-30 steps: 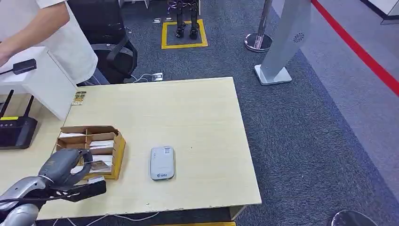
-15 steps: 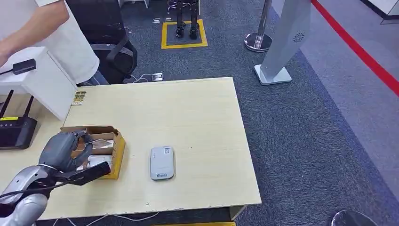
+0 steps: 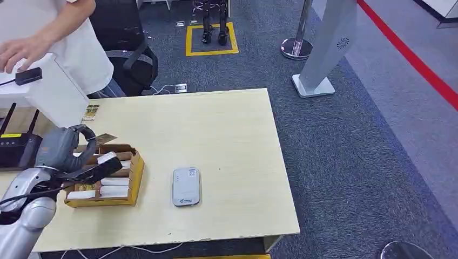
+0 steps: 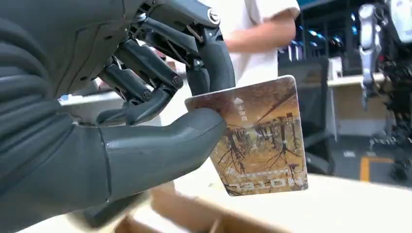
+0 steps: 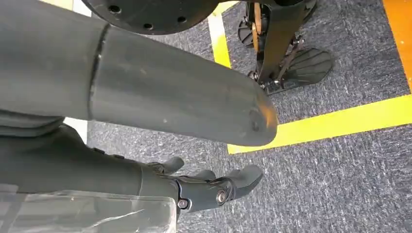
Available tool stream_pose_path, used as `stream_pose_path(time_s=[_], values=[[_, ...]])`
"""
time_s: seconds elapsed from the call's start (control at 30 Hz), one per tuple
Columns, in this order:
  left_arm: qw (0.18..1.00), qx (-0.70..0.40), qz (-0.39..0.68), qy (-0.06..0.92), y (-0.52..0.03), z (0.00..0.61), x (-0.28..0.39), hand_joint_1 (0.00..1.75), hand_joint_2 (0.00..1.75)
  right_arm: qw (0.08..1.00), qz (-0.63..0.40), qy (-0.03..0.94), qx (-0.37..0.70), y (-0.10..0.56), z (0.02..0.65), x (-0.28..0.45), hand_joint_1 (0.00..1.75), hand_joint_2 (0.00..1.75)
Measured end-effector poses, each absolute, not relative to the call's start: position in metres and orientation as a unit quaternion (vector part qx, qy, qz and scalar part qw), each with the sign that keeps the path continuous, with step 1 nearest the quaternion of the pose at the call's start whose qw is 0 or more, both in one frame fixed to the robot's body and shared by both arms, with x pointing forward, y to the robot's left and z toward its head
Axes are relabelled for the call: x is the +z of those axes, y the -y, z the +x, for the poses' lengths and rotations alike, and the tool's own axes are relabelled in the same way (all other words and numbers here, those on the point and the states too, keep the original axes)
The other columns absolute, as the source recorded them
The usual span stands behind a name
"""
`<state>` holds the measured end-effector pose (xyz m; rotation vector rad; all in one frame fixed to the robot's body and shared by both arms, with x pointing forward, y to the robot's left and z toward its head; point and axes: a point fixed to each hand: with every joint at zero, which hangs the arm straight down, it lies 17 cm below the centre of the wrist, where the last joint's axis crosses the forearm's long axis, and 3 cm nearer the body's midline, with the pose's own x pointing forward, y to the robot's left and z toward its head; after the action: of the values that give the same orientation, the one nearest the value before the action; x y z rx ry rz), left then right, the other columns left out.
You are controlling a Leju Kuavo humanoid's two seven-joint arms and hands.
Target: Pass the card to the sensor for recognition and then transmit it.
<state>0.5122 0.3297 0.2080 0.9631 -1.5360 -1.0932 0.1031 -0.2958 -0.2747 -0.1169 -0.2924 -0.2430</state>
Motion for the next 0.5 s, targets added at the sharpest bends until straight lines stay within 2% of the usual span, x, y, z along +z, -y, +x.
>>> stream_pose_path(time_s=[0.5], values=[[0.528, -0.4, 0.462, 0.589, -0.366, 0.618, 0.267, 1.75, 1.75, 0.985, -0.056, 0.143, -0.082, 0.293, 0.106, -0.275, 0.0, 0.0]])
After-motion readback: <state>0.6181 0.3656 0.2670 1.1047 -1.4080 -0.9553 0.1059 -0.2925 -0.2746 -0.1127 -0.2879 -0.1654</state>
